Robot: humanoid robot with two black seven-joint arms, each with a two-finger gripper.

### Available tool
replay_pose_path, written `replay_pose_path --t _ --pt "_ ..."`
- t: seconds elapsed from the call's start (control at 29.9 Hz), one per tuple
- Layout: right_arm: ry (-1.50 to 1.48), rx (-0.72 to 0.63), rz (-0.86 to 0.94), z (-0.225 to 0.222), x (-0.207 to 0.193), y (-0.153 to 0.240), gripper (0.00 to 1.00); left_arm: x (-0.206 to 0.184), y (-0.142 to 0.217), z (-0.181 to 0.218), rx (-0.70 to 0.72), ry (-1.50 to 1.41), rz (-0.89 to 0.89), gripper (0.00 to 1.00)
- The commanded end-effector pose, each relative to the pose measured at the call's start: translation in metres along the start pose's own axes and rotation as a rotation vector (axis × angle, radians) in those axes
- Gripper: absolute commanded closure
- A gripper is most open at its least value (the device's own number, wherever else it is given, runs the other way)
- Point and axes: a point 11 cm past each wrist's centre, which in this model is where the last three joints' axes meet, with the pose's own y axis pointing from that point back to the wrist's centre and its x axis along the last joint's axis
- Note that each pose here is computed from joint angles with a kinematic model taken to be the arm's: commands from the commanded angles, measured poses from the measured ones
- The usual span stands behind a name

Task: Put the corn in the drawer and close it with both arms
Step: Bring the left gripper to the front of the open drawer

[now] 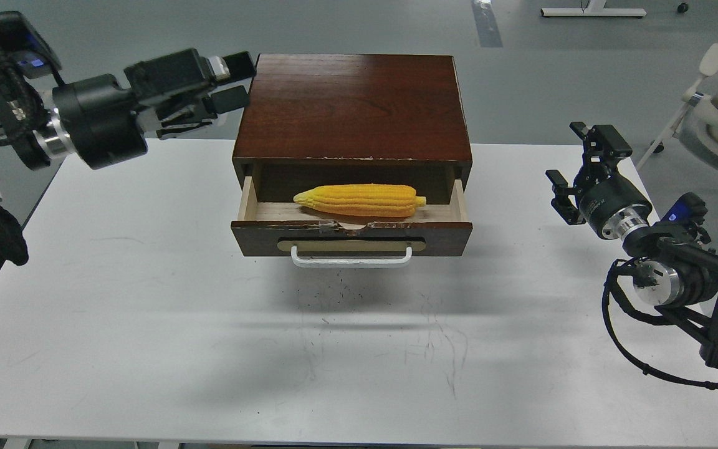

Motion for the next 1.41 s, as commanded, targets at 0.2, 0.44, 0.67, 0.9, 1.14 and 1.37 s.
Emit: replay_pose_path --t 0.2,0.44,0.67,0.9,1.14,1.37 --pt "0.008 -0.009 0.011 0.004 0.005 0.003 0.03 -0.084 -0.052 0.008 -0.027 -0.311 -0.32 0.06" --pt "0.008 -0.023 0.016 0.011 0.006 0.006 0.03 -0.147 -0.051 -0.018 -0.003 -0.204 -0.477 0.63" --pt "0.015 -0.03 0.025 0.014 0.01 0.008 0.04 -0.182 -0.043 -0.03 -0.003 -0.083 -0.488 1.0" --pt "0.018 -0.036 0.03 0.016 0.013 0.01 0.04 -0.205 -0.035 -0.039 0.004 0.034 -0.47 1.0" --pt "0.014 -0.046 0.031 0.021 0.013 0.012 0.04 -0.192 -0.043 -0.046 -0.014 0.175 -0.345 1.0" --pt "0.014 -0.046 0.031 0.021 0.013 0.012 0.04 -0.184 -0.05 -0.06 0.003 0.206 -0.278 1.0"
